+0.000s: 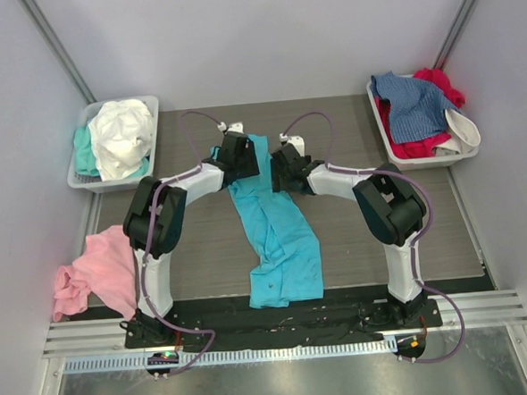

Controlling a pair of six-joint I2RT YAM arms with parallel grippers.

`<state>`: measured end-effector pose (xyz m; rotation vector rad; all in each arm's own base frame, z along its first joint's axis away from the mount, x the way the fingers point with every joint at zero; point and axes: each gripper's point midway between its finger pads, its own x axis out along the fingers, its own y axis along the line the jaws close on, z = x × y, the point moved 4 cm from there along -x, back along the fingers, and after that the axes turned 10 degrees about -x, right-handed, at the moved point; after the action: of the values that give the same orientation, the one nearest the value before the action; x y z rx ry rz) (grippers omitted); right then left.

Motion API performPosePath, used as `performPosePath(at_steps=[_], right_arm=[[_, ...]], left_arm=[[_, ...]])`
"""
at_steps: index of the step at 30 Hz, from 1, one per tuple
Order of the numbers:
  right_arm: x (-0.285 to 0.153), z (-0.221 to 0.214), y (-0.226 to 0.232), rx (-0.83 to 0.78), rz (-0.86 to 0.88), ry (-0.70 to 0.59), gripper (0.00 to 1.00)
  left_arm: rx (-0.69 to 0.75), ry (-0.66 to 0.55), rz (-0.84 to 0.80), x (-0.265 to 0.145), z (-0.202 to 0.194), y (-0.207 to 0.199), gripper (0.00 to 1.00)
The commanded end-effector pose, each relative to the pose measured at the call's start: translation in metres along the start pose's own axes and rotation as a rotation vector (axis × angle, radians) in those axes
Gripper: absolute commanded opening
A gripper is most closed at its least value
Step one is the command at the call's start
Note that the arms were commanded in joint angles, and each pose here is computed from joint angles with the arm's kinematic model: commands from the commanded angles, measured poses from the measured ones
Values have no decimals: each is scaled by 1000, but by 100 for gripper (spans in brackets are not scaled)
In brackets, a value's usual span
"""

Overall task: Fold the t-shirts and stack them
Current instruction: Fold the tshirt

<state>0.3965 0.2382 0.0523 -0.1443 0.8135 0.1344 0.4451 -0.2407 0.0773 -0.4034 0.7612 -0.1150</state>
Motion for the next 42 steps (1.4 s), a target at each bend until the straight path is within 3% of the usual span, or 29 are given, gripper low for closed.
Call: performPosePath(at_steps=[1, 22, 36, 42], right_arm=[[6, -47, -14, -47, -53, 145, 76], [11, -51, -13, -48, -56, 160, 76], [11, -52, -15, -48, -68, 164, 75], [8, -49, -17, -47, -73, 157, 75]], left_arm=[[-30, -84, -43, 2, 37, -2, 50], [9, -103, 117, -20, 57, 66, 47], [46, -215, 285, -94, 69, 103, 47], [-13, -182, 202, -97, 60, 94, 47]])
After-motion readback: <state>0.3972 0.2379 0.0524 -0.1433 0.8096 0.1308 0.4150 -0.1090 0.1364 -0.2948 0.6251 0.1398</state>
